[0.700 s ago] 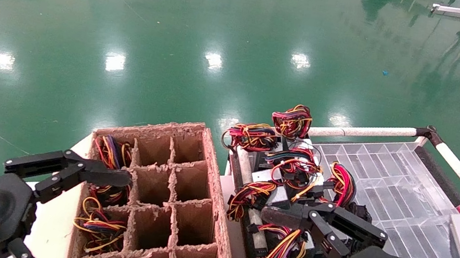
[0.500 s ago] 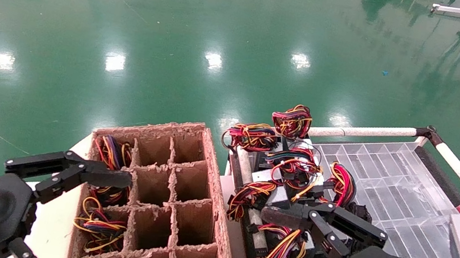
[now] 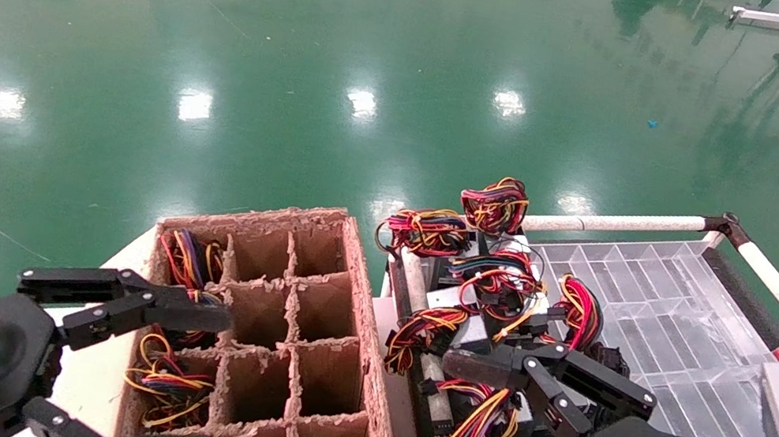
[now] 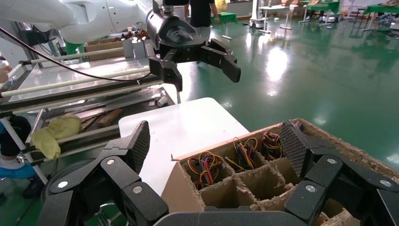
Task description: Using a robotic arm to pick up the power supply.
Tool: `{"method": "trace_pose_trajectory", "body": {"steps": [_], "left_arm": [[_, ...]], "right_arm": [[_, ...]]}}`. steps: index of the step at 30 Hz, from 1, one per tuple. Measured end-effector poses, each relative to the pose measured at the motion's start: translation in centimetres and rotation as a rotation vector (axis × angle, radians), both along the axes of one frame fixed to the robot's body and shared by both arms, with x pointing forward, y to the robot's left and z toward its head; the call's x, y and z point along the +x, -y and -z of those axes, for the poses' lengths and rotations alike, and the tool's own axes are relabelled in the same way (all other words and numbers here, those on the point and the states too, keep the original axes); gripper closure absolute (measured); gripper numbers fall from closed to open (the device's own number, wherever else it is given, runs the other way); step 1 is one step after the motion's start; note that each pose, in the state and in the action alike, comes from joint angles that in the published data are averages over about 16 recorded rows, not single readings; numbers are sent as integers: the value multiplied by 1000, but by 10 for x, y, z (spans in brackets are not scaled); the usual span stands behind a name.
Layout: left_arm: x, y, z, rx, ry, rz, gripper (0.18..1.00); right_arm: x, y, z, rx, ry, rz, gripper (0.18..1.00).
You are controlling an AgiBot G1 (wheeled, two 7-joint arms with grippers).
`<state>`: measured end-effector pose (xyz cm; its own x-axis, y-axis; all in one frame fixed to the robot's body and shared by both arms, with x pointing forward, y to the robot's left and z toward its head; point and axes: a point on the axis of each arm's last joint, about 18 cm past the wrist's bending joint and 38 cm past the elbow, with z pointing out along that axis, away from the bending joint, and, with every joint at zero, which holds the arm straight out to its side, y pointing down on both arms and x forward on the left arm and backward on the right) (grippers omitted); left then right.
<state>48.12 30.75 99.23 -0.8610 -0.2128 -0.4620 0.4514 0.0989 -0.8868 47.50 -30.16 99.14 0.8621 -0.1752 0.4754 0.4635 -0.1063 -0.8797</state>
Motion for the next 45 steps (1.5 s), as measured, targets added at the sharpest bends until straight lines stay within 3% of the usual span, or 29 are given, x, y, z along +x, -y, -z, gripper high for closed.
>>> {"method": "trace_pose_trajectory", "body": {"steps": [13,23,37,45], "left_arm": [[0,0,0,0,0,0,649],[0,0,0,0,0,0,861],[0,0,0,0,0,0,982],[0,0,0,0,0,0,991]], "right_arm": [[4,0,3,-12,-9,15,178],[37,-16,20,-99,-43,70,178],[111,-99,60,-234,-115,25,178],[144,-152,70,-274,-86,-1,178]]}}
